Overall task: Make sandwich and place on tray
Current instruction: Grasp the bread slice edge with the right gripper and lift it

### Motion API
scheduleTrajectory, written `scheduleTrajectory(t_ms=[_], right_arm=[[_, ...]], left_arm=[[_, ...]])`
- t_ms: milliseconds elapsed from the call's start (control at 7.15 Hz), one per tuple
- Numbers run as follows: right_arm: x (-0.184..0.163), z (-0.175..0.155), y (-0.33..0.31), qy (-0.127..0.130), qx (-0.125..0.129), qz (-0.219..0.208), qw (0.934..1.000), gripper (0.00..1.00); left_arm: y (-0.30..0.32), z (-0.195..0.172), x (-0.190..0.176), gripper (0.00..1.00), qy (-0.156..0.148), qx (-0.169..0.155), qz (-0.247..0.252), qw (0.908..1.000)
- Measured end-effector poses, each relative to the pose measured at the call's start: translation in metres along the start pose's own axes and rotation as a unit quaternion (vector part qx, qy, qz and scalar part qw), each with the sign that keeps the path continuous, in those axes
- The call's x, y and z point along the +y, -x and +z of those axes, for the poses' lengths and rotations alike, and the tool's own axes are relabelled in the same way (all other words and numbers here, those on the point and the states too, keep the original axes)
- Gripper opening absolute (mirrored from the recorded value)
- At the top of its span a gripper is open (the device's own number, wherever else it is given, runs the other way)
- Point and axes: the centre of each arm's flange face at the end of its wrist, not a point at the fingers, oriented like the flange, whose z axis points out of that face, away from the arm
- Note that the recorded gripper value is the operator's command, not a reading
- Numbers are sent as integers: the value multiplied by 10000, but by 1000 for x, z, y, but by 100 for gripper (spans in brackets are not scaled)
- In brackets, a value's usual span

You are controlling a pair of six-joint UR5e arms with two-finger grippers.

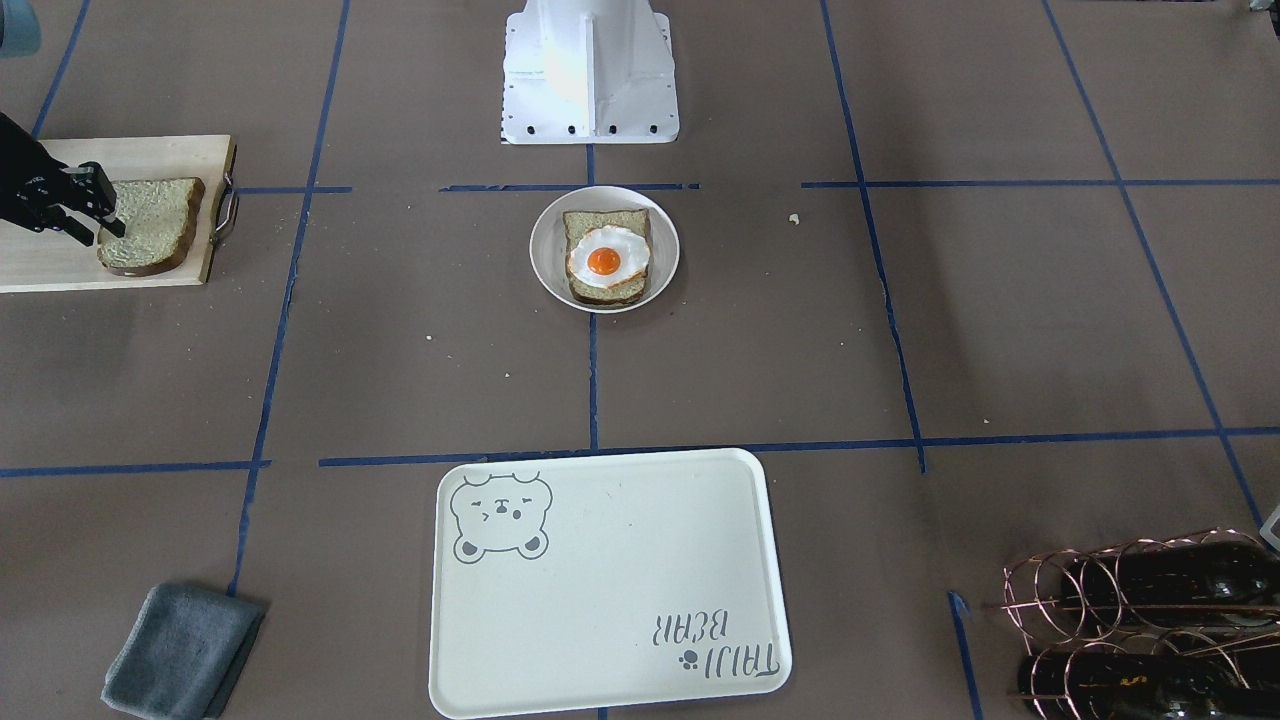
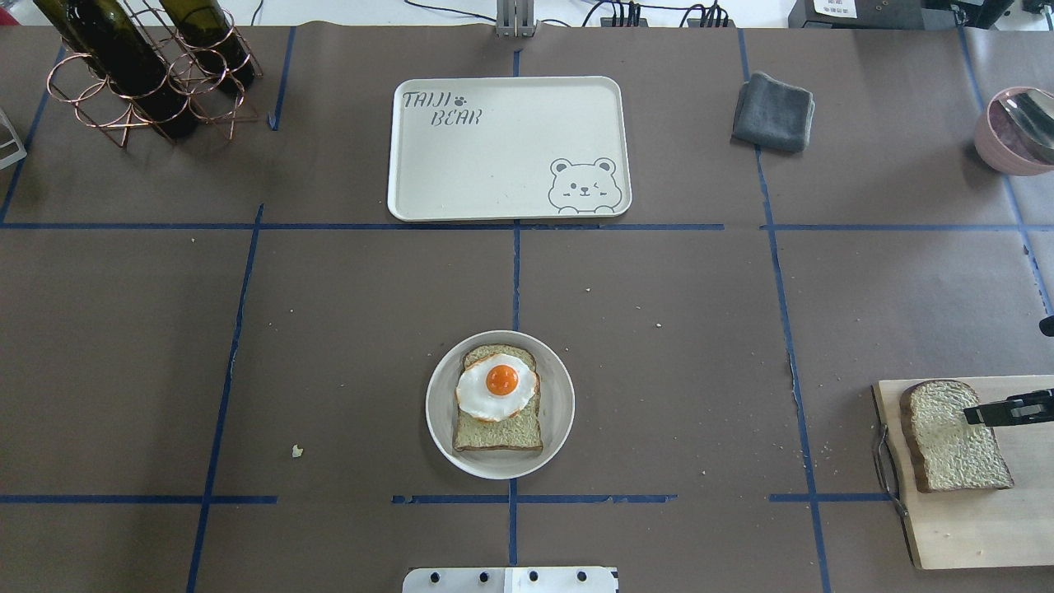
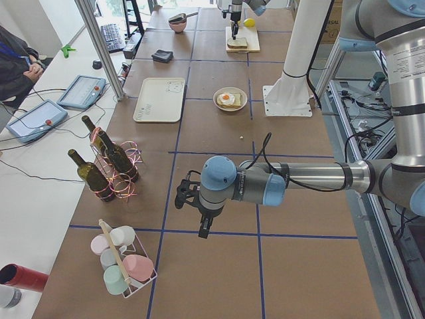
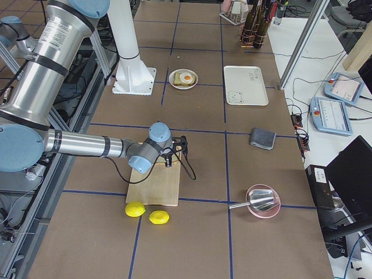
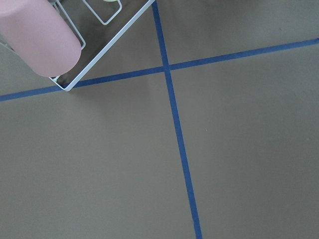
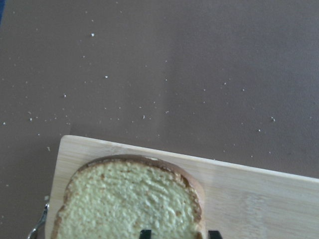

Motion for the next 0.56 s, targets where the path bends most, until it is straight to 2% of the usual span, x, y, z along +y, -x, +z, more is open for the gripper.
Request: scheduleTrajectory(t_ms=[420,559], right_arm=[[2,4,-3,45,24,10,10000,46],[2,5,-2,51,17,2,10000,38]], left_arm=[[0,0,0,100,-2,0,5,10000],[0,0,0,100,-1,0,3,10000]])
